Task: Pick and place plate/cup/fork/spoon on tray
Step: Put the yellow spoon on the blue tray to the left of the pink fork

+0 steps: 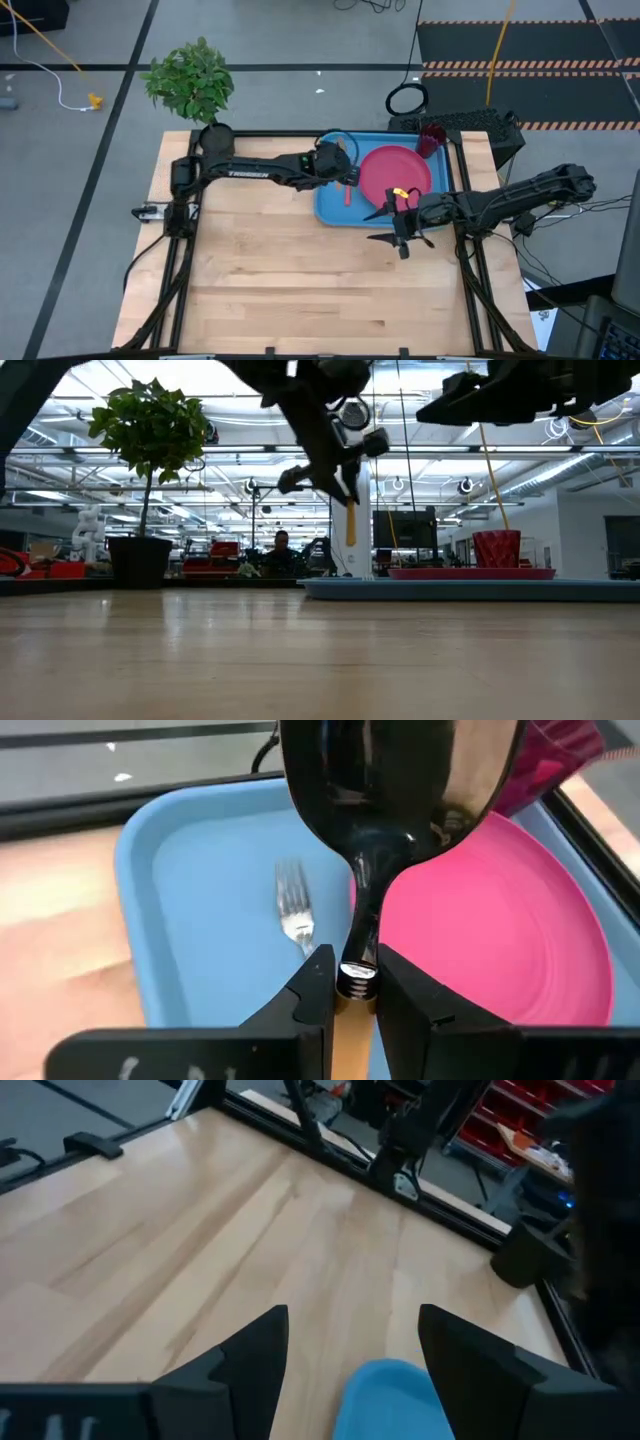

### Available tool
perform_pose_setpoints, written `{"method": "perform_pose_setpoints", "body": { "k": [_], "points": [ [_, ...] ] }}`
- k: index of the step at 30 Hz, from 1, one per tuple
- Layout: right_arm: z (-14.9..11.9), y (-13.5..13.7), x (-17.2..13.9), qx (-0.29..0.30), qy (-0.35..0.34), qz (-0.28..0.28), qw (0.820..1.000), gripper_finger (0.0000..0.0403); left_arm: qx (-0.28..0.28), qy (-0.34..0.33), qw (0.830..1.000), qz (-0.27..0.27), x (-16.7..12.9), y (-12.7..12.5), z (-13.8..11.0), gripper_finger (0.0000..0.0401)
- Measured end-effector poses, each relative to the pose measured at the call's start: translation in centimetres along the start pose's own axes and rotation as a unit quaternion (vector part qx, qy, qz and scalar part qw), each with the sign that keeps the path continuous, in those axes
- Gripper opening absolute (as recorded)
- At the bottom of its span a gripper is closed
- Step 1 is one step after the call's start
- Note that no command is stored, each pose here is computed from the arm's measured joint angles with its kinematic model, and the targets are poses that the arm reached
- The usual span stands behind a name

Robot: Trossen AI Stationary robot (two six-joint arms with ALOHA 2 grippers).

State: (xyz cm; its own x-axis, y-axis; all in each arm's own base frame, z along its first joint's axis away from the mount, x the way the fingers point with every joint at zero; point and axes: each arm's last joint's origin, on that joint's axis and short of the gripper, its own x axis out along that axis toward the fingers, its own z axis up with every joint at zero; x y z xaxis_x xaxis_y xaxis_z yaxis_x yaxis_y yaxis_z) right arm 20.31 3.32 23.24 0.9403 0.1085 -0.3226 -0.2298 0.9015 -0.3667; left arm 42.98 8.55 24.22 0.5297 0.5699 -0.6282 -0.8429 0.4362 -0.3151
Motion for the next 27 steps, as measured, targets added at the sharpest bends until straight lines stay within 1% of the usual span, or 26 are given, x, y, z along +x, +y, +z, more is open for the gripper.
{"method": "perform_pose_setpoints", "body": {
  "k": [3,4,7,9,10,14,19,23,27],
  "points": [
    [-0.3,0.1,0.9,-0.009,0.004,0.0,1.0,0.0216,0.023,0.002,1.0,0.001,0.1,-1.6,1.3,0.0052],
    [-0.4,0.1,1.2,-0.012,0.006,0.001,1.0,0.0216,0.029,0.01,0.999,0.009,0.0,-1.8,1.7,0.0052],
    [-0.5,0.2,1.7,-0.014,0.007,0.001,1.0,0.0216,0.031,0.051,0.996,0.063,0.4,-1.7,2.0,0.0052],
    [-0.6,0.3,1.9,-0.015,0.009,0.002,1.0,0.0216,0.026,0.079,0.991,0.103,1.1,-1.2,1.4,0.0052],
    [-0.7,0.3,1.9,-0.016,0.012,0.004,1.0,0.0216,0.018,0.091,0.989,0.112,1.5,-1.1,1.0,0.0052],
    [-0.7,0.3,1.9,-0.017,0.012,0.002,1.0,0.0216,-0.018,0.13,0.986,0.099,2.9,-1.0,0.2,0.0052],
    [-0.6,0.2,1.8,-0.014,0.01,0.001,1.0,0.0216,-0.035,0.17,0.978,0.114,5.5,0.1,-0.9,0.0052],
    [-0.6,0.2,1.8,-0.015,0.01,0.0,1.0,0.0216,-0.059,0.167,0.977,0.117,5.8,0.5,-0.3,0.0052],
    [-0.6,0.2,1.8,-0.026,0.01,0.0,1.0,0.0216,-0.065,0.17,0.976,0.118,5.9,0.7,-0.1,0.0052]
  ]
}}
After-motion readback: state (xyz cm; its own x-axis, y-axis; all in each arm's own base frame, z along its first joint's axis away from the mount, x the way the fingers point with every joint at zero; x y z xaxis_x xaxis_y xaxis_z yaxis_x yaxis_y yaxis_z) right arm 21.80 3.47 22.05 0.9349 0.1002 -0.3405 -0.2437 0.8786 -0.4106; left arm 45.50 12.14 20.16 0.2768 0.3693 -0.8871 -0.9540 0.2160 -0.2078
